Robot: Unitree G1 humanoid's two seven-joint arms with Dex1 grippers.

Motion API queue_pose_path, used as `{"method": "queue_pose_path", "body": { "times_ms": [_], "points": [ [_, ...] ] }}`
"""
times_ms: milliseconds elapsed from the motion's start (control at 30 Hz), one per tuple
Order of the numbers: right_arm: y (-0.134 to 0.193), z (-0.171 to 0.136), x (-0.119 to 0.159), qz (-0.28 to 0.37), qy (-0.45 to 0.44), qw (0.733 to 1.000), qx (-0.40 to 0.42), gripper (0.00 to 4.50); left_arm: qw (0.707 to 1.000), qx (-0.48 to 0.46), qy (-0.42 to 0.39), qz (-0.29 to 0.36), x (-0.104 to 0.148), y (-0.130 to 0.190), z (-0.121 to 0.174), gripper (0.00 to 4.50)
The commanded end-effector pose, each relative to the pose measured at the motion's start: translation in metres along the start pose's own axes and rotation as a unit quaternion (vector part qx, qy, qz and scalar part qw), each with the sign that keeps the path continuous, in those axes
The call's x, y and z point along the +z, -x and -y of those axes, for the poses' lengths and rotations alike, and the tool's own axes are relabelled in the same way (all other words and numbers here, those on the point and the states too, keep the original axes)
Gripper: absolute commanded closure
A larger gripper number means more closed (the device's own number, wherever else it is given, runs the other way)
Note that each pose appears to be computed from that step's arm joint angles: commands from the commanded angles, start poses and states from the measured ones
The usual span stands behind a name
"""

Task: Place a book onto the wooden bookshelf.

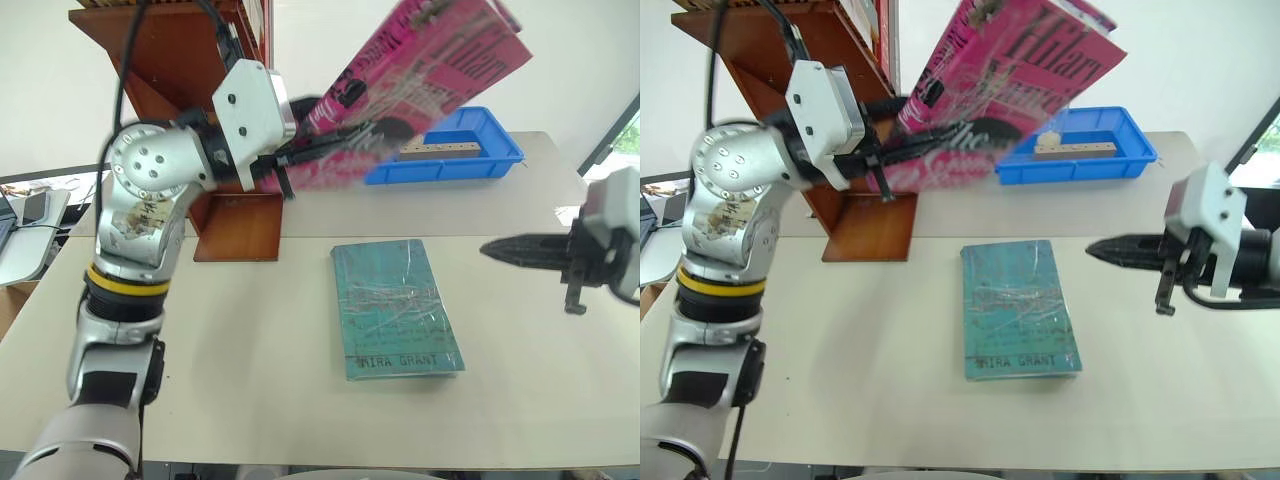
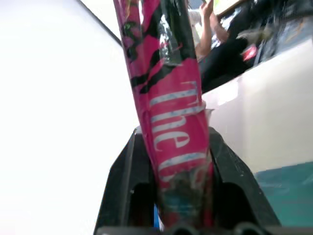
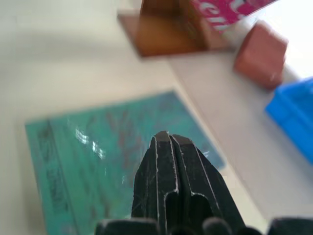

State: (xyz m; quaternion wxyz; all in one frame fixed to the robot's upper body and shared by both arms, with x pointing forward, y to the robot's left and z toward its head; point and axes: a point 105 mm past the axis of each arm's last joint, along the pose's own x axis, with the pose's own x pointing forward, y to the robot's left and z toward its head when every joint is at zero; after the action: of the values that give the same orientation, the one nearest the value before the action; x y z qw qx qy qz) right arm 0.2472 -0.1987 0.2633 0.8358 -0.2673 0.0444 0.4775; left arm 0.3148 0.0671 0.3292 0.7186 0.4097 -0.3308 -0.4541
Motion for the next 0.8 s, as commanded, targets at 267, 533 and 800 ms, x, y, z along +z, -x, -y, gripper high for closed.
{"method": "queue_pose_path", "body": {
  "times_ms": [267, 533, 800],
  "points": [
    [-0.012, 0.013, 0.052, 0.095, 0.008, 0.995, -0.029, 4.50, 0.960, -0.077, -0.222, -0.154, -0.052, 0.038, -0.017, 3.82],
    [-0.024, 0.017, 0.055, 0.111, 0.011, 0.994, -0.017, 4.50, 0.919, -0.122, -0.214, -0.308, -0.095, 0.087, -0.023, 3.82],
    [-0.032, 0.019, 0.058, 0.117, 0.016, 0.993, -0.006, 4.50, 0.904, -0.123, -0.193, -0.362, -0.107, 0.101, -0.027, 3.82]
  ]
}}
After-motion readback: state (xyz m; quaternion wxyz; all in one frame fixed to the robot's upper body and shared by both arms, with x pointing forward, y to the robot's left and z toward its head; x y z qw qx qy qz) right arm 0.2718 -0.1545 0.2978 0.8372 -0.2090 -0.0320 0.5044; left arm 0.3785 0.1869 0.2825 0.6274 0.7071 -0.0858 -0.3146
